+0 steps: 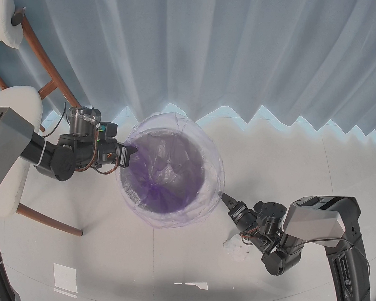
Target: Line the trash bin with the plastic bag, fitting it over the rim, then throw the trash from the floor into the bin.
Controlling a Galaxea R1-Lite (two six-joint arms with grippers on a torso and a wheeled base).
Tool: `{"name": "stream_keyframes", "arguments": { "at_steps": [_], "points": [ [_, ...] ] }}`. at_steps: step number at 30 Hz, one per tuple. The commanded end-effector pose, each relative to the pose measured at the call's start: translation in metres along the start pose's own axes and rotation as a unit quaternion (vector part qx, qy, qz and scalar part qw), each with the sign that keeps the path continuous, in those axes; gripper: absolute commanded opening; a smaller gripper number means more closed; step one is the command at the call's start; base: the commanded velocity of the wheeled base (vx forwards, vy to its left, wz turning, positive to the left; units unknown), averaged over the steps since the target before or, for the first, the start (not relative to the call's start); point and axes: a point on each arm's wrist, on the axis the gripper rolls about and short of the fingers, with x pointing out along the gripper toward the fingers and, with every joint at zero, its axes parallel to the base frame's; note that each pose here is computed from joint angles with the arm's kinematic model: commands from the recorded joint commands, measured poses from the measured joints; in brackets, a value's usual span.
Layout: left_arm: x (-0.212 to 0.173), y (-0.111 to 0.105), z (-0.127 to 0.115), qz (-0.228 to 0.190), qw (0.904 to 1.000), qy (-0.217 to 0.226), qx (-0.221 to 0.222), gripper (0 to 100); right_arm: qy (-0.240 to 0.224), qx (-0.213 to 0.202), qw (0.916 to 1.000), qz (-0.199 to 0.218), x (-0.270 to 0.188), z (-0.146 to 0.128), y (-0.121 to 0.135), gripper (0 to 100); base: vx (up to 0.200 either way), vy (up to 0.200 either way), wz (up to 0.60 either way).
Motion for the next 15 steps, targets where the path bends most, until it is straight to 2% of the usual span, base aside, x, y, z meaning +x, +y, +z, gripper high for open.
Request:
{"name": "stream_keyframes", "arguments": {
  "at_steps": [1, 5, 9, 15],
  "points": [
    [-0.014, 0.004, -0.008, -0.002, 0.9996, -0.001, 0.026, 0, -0.005, -0.001, 1.0, 0.008, 0.0, 0.001, 0.002, 100, 0.0, 0.0, 0.0],
    [-0.014, -0.003, -0.018, 0.002, 0.9986, -0.019, 0.049, 0, -0.005, -0.001, 1.0, 0.008, 0.0, 0.001, 0.002, 100, 0.0, 0.0, 0.0],
    [-0.02, -0.015, -0.032, -0.001, 0.9952, -0.072, 0.067, 0, -0.005, -0.001, 1.0, 0.008, 0.0, 0.001, 0.002, 100, 0.0, 0.0, 0.0],
    [-0.031, -0.02, -0.046, -0.027, 0.9966, -0.054, 0.056, 0, -0.005, -0.001, 1.0, 0.008, 0.001, 0.001, 0.001, 100, 0.0, 0.0, 0.0]
  ]
}}
